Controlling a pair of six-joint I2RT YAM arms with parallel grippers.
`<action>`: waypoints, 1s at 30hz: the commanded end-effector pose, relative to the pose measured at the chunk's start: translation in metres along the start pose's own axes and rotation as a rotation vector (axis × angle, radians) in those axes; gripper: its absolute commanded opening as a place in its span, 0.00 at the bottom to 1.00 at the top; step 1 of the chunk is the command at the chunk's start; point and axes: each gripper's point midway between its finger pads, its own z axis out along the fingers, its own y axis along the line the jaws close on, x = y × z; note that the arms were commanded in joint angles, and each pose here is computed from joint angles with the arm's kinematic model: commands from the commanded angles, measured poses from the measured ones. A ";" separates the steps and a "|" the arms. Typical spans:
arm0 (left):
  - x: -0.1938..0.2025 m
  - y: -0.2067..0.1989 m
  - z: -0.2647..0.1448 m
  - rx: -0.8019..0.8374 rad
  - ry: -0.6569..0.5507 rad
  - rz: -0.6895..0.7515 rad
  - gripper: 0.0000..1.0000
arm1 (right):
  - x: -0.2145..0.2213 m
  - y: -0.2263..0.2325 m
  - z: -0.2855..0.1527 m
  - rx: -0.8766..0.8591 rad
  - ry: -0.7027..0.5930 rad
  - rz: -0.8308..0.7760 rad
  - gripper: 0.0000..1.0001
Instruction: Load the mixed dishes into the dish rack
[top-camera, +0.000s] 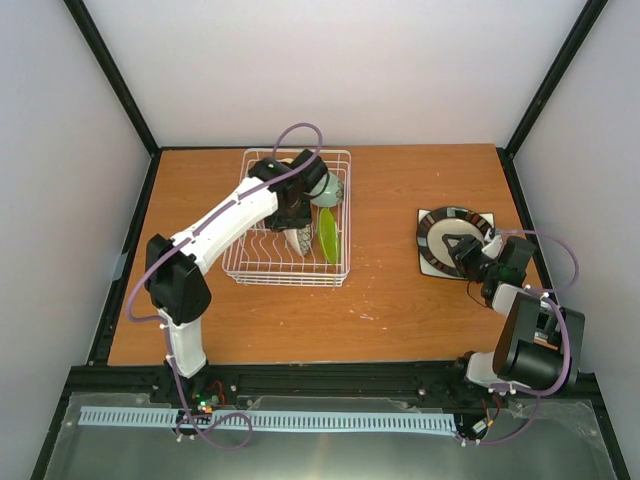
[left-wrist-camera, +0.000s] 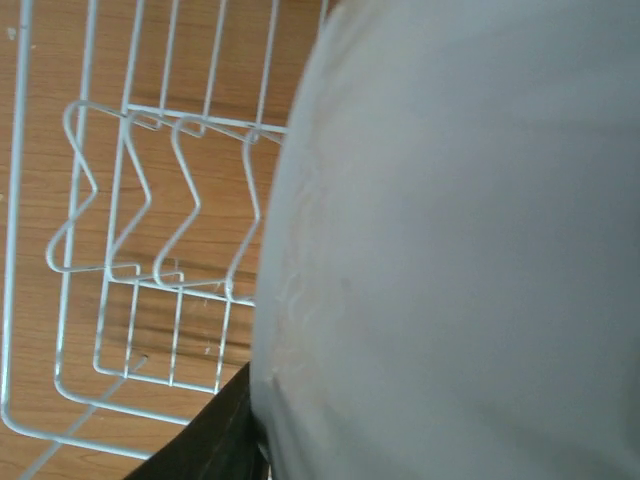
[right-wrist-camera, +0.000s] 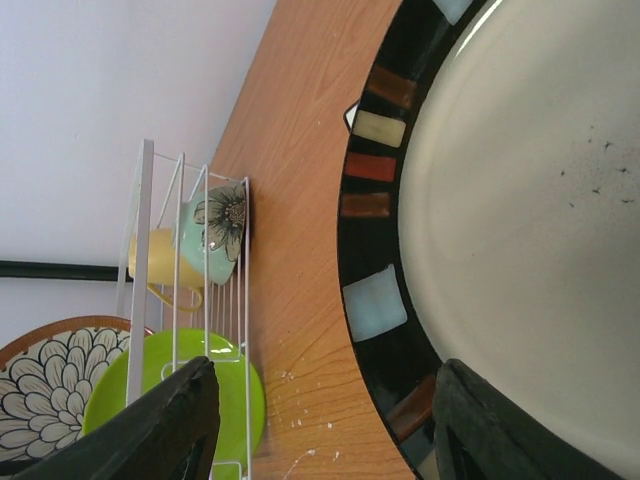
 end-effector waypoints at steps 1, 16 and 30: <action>0.026 -0.019 0.018 0.026 0.118 0.064 0.32 | 0.000 0.005 0.001 -0.029 -0.003 -0.011 0.58; 0.029 -0.017 -0.004 0.062 0.084 0.050 0.66 | 0.001 0.004 0.001 -0.029 -0.001 -0.012 0.58; -0.006 -0.001 -0.058 0.087 -0.118 -0.008 1.00 | 0.000 0.004 -0.002 -0.015 -0.012 -0.033 0.58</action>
